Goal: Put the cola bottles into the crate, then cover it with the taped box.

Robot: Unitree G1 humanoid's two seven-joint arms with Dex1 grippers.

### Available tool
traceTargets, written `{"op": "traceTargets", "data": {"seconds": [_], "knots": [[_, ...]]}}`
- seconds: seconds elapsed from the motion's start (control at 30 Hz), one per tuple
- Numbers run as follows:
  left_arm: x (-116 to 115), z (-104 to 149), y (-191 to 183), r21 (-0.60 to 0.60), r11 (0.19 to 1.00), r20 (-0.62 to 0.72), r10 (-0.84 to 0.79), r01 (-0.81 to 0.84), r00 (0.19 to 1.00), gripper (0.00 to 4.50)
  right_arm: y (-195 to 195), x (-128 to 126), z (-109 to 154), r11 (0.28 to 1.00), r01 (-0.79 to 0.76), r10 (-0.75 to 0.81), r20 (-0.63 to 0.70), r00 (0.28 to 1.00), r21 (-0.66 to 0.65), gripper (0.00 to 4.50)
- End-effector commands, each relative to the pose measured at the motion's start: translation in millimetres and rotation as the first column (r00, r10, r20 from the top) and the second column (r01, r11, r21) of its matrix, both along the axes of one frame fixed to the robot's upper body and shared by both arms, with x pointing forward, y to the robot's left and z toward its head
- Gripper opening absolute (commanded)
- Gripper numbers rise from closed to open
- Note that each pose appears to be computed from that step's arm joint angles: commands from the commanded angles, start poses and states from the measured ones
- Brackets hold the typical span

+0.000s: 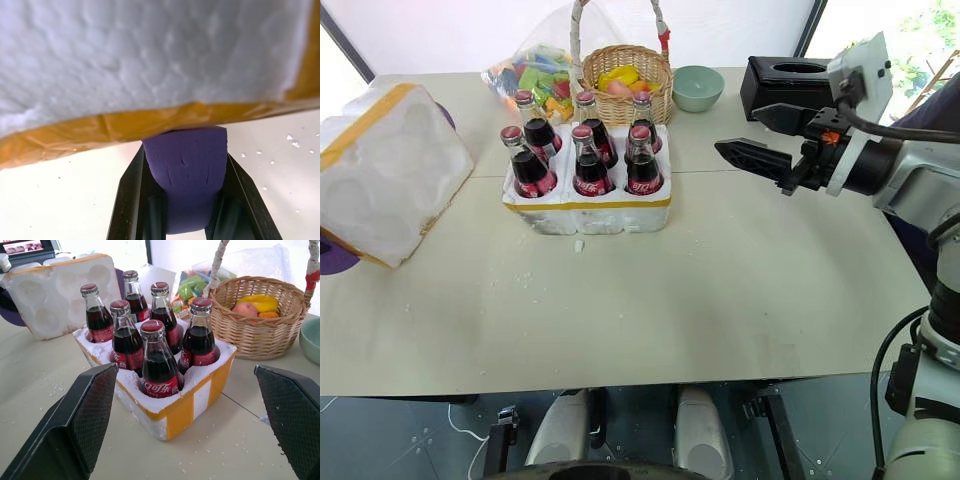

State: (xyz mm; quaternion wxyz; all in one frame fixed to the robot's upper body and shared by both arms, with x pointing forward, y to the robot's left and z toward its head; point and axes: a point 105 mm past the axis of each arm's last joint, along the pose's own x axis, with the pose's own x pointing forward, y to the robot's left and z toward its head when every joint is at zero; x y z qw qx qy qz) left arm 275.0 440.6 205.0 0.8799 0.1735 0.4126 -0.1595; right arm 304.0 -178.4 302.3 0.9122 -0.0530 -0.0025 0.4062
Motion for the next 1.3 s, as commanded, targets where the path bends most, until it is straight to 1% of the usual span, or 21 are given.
{"op": "traceTargets", "data": {"seconds": [0.03,0.1,0.17,0.23,0.27,0.33,0.37,0.43,0.47,0.53,0.57,0.6,0.67,0.77,0.8,0.9,1.0,1.07,1.13,1.2,1.3], "knots": [[-2,13,8,0.022,0.999,0.081,0.028,-0.030,0.996,0.31,-1,-5,11,1.000,-0.004,0.005,0.062,0.998,-0.023,4.50],[3,18,9,0.042,0.999,0.142,0.022,-0.028,0.990,0.31,-1,-8,7,0.999,-0.014,0.016,0.054,0.998,-0.046,4.50],[19,34,9,0.088,0.995,0.296,0.011,-0.039,0.955,0.31,-1,-18,1,0.995,-0.064,0.066,0.023,0.998,-0.073,4.50],[35,59,6,0.149,0.987,0.468,-0.019,-0.057,0.883,0.31,-1,-25,-2,0.991,-0.086,0.089,0.020,0.996,-0.103,4.50],[41,70,3,0.177,0.982,0.531,-0.042,-0.062,0.846,0.31,-2,-26,-2,0.991,-0.081,0.084,0.025,0.996,-0.111,4.50],[54,97,-9,0.244,0.968,0.650,-0.118,-0.059,0.751,0.31,-4,-24,-3,0.992,-0.058,0.061,0.029,0.998,-0.113,4.50],[60,112,-19,0.287,0.957,0.704,-0.175,-0.050,0.688,0.31,-5,-24,-4,0.993,-0.049,0.052,0.026,0.998,-0.109,4.50],[70,138,-41,0.367,0.930,0.767,-0.288,-0.024,0.574,0.31,-7,-23,-6,0.994,-0.038,0.041,0.021,0.999,-0.106,4.50],[72,146,-49,0.395,0.919,0.780,-0.325,-0.017,0.535,0.31,-7,-23,-6,0.994,-0.036,0.038,0.020,0.999,-0.107,4.50],[81,163,-86,0.515,0.857,0.772,-0.477,0.028,0.420,0.31,-7,-23,-10,0.994,-0.033,0.035,0.010,0.999,-0.109,4.50],[87,169,-112,0.567,0.821,0.760,-0.552,0.064,0.344,0.31,-6,-23,-12,0.994,-0.034,0.035,0.005,0.999,-0.108,4.50],[89,173,-131,0.599,0.796,0.750,-0.595,0.085,0.289,0.31,-6,-24,-13,0.994,-0.034,0.034,0.002,0.999,-0.107,4.50],[90,172,-156,0.670,0.736,0.708,-0.673,0.096,0.214,0.31,-7,-23,-15,0.995,-0.022,0.022,-0.005,1.000,-0.095,4.50],[90,164,-182,0.748,0.657,0.641,-0.753,0.099,0.149,0.31,-7,-23,-17,0.997,-0.008,0.007,-0.012,1.000,-0.082,4.50],[91,159,-189,0.779,0.619,0.605,-0.783,0.095,0.143,0.31,-7,-22,-17,0.997,-0.003,0.002,-0.014,1.000,-0.079,4.50],[99,134,-198,0.883,0.466,0.452,-0.875,0.049,0.175,0.31,-6,-23,-18,0.997,0.004,-0.005,-0.015,1.000,-0.072,4.50],[106,113,-201,0.949,0.316,0.312,-0.931,-0.009,0.189,0.31,-5,-24,-16,0.999,0.010,-0.011,-0.012,1.000,-0.052,4.50],[109,102,-201,0.970,0.241,0.243,-0.952,-0.030,0.188,0.31,-5,-24,-15,0.999,0.018,-0.018,-0.011,1.000,-0.043,4.50],[110,99,-200,0.980,0.189,0.198,-0.963,-0.065,0.183,0.31,-5,-24,-16,0.999,0.023,-0.024,-0.012,1.000,-0.040,4.50],[108,96,-201,0.985,0.147,0.161,-0.974,-0.096,0.160,0.31,-5,-24,-17,0.999,0.027,-0.027,-0.013,1.000,-0.039,4.50],[107,87,-199,0.983,0.161,0.173,-0.974,-0.093,0.144,0.31,-6,-24,-17,0.999,0.036,-0.036,-0.014,0.999,-0.032,4.50]]}}
